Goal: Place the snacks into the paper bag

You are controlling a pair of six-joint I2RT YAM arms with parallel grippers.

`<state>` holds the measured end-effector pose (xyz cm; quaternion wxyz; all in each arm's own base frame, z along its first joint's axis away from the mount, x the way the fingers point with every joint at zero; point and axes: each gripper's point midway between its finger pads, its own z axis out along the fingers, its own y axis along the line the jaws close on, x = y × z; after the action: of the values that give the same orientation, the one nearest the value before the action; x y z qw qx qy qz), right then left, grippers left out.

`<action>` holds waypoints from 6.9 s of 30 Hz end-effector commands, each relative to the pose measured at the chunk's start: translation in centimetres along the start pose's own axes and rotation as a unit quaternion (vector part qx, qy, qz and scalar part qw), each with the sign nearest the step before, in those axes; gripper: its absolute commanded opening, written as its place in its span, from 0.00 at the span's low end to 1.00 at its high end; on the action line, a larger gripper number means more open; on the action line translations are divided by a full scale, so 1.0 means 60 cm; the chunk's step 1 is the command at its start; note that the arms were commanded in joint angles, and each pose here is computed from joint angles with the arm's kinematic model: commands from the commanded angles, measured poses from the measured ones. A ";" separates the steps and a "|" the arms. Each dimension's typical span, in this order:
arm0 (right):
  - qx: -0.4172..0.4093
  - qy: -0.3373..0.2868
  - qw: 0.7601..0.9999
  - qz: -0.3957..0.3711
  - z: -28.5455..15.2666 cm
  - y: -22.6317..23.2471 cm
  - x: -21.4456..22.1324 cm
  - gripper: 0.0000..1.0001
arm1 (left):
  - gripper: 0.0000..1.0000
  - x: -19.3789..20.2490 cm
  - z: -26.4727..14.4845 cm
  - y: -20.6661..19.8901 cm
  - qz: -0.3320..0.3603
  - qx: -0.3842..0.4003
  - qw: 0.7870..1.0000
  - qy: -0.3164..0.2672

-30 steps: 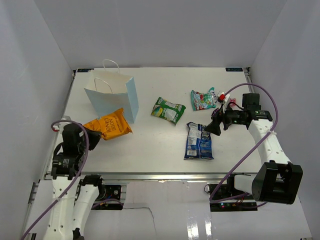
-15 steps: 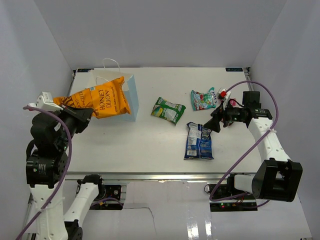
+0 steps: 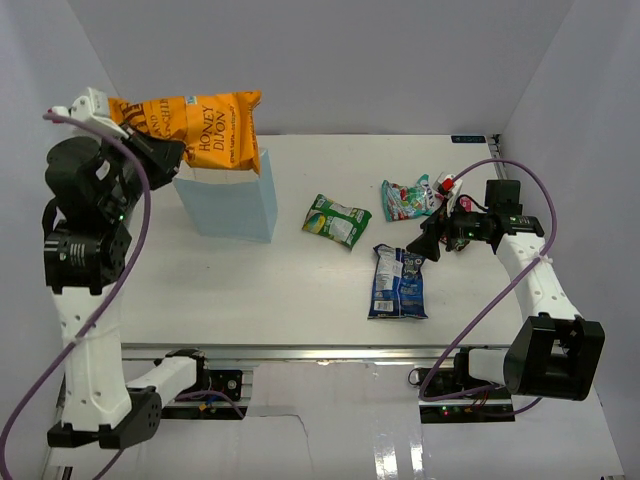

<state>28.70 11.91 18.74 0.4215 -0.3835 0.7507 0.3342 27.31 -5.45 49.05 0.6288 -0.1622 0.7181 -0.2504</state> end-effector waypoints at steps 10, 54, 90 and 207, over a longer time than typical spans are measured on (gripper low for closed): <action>-0.004 -0.020 0.999 -0.026 -0.002 -0.005 -0.028 0.90 | 0.00 -0.103 0.093 -0.077 0.300 0.128 0.941 -0.092; -0.005 0.013 1.000 -0.027 0.007 -0.015 0.014 0.90 | 0.00 -0.056 0.202 0.004 0.565 0.265 0.770 -0.137; -0.017 0.037 0.999 0.000 0.018 -0.026 0.043 0.90 | 0.00 -0.018 0.195 0.059 0.669 0.249 0.691 -0.115; -0.009 0.139 0.980 -0.139 0.233 0.017 -0.040 0.90 | 0.98 0.227 -0.017 0.138 -0.025 0.097 0.994 0.033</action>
<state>29.97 22.62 14.41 0.2996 -0.4948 0.7653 0.2824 25.17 -6.08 41.00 0.7371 0.0627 0.6210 -0.2591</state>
